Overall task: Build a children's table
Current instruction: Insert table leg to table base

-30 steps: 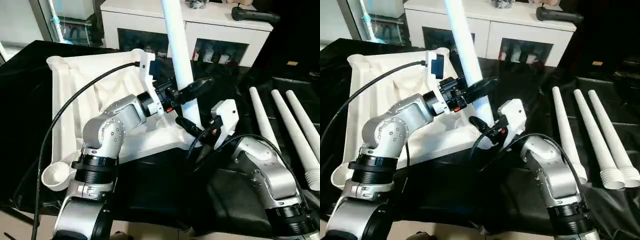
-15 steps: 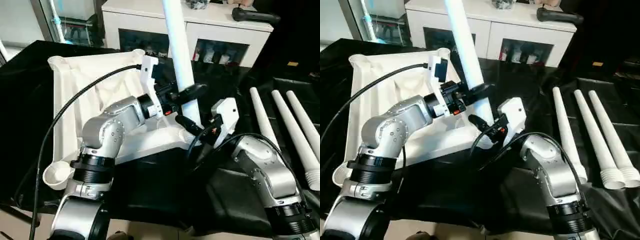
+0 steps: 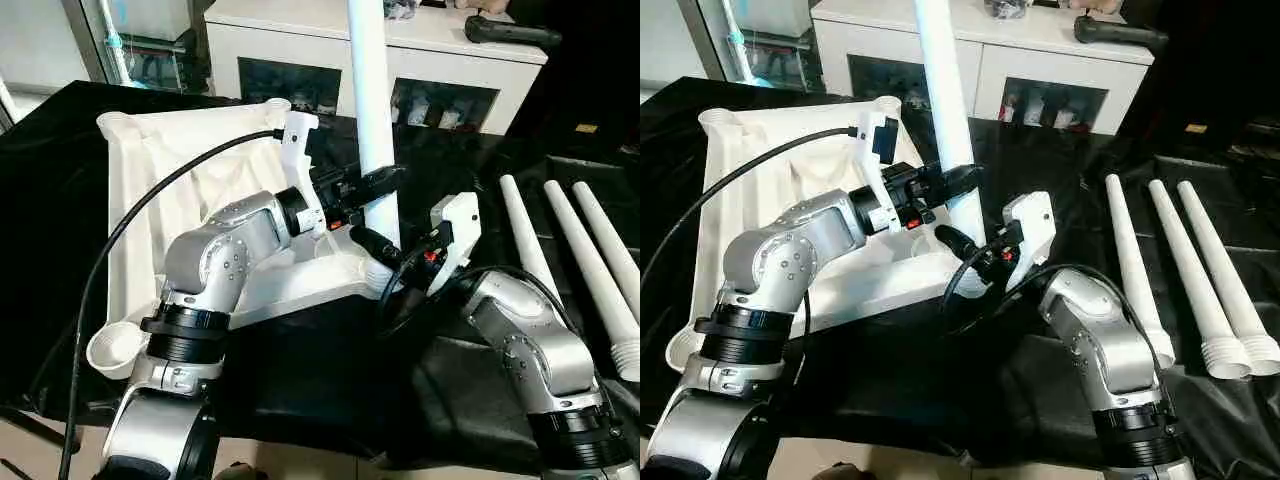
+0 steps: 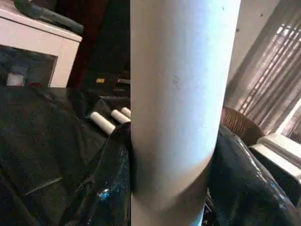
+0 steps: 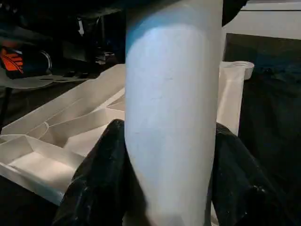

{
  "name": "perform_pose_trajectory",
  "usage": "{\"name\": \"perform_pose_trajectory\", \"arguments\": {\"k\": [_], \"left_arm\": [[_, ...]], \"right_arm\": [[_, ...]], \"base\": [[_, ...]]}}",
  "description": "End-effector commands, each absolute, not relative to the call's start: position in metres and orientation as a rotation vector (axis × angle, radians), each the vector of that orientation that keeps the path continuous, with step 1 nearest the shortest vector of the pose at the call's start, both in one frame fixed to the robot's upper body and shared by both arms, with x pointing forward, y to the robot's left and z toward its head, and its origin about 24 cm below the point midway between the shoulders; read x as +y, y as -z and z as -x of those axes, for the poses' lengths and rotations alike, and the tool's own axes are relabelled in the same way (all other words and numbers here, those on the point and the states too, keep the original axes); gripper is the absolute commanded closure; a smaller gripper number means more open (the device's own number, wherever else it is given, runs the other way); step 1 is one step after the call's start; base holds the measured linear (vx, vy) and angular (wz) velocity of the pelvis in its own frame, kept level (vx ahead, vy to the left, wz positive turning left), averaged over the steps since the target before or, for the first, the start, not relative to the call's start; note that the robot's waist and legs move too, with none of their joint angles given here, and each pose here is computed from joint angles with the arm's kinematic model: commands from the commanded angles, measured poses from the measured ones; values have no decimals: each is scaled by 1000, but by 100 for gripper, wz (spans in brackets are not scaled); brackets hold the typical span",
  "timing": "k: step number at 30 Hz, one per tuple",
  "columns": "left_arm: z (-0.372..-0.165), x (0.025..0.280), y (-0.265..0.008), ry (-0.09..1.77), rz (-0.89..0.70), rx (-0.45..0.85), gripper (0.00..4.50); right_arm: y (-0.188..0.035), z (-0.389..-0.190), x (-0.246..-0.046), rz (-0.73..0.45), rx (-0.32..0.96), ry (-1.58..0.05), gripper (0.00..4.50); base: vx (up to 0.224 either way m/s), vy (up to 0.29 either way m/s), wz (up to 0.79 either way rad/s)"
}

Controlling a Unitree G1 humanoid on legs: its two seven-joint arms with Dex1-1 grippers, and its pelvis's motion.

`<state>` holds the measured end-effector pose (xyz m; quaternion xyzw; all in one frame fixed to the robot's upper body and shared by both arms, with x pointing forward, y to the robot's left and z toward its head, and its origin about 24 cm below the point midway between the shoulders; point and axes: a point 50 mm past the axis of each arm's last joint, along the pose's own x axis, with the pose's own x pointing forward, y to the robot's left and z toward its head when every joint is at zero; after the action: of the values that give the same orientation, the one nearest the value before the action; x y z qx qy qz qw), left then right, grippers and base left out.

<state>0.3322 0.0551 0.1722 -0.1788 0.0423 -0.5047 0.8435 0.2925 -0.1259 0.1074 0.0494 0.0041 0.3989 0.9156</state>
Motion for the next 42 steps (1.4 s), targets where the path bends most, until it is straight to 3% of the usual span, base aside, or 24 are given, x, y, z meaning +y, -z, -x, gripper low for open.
{"name": "perform_pose_trajectory", "arguments": {"k": [1,3,8,12,13,16,20,26,35,42], "left_arm": [[-331,47,-182,1092,350,78,260],[-332,47,-183,1091,326,78,260],[-331,45,-188,1106,266,71,261],[-331,45,-189,1115,258,73,261],[-331,44,-190,1118,258,74,261],[-331,45,-192,1127,268,80,261],[-330,47,-194,1156,300,89,262],[-326,46,-197,1217,412,150,262],[-338,48,-185,1081,478,331,262],[-349,55,-174,905,458,397,262]], "right_arm": [[-117,-292,-131,-98,-27,-818,264],[-117,-292,-131,-116,-21,-824,208],[-119,-290,-135,-163,10,-864,153],[-121,-287,-140,-237,47,-919,140],[-125,-286,-143,-262,56,-952,110],[-136,-286,-154,-300,60,-983,100],[-145,-289,-168,-306,82,-984,63],[-141,-292,-181,-289,242,-991,20],[-157,-291,-177,-430,252,-1085,14],[-153,-290,-180,-438,297,-1079,14]], "base": [[0,0,0],[0,0,0],[0,0,0],[0,0,0],[0,0,0],[0,0,0],[0,0,0],[0,0,0],[0,0,0],[0,0,0]]}}
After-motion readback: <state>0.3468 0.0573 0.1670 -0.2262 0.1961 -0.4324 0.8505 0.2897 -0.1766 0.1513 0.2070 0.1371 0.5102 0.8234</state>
